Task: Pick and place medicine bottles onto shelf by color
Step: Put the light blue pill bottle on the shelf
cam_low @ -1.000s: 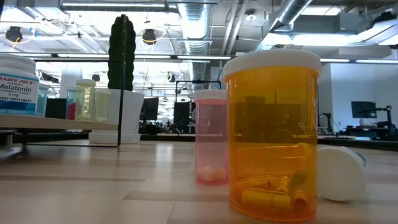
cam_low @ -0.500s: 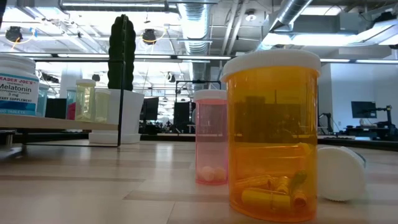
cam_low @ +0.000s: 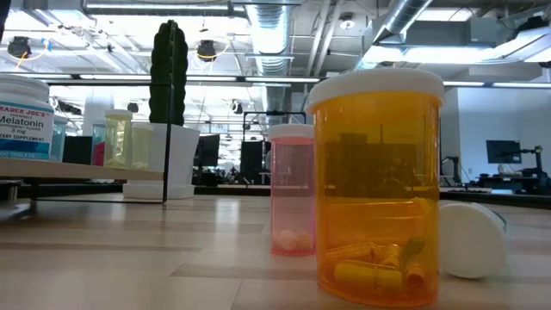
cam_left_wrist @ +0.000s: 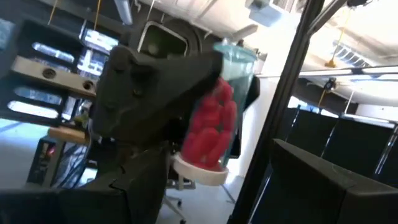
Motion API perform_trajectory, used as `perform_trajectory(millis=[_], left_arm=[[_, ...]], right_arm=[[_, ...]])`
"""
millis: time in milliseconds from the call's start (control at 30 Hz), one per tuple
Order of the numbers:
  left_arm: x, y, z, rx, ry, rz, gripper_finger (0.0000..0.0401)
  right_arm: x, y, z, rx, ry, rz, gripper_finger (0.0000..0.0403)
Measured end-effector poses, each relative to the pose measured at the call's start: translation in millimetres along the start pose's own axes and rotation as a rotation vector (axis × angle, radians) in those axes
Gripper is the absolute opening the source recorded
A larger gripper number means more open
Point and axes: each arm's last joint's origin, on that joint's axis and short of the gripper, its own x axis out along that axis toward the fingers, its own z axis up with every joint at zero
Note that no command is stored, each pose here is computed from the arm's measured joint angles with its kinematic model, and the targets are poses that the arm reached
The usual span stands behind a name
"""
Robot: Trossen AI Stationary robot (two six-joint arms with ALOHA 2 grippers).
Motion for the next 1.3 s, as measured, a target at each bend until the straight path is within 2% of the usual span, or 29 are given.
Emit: perform_trajectory(millis=[200, 567, 700, 1000, 1300], left_arm=[[-0.1, 0.8, -1.1, 0.003, 0.013, 0.002, 0.0240], [-0.7, 5.8, -2.4, -0.004, 0.053, -0.010, 0.0126], [-0.9, 5.9, -2.0, -0.015, 0.055, -0.022, 0.0096], [-1.1, 7.8, -8.9, -0.145, 0.124, -0.002, 0.0091], [-5.8, 15.1, -28.4, -0.325, 0.314, 0.123, 0.0089]], right_arm=[[-1.5, -5.3, -3.9, 0.051, 0.046, -0.023, 0.0123], [0.3, -5.5, -9.2, 0.075, 0.079, -0.022, 0.0123], [-0.1, -5.5, -9.6, 0.117, 0.086, -0.025, 0.0123], [-10.8, -3.8, -18.0, 0.222, 0.266, -0.050, 0.0132], [-33.4, 2.2, -25.7, 0.291, 0.497, -0.086, 0.0216]])
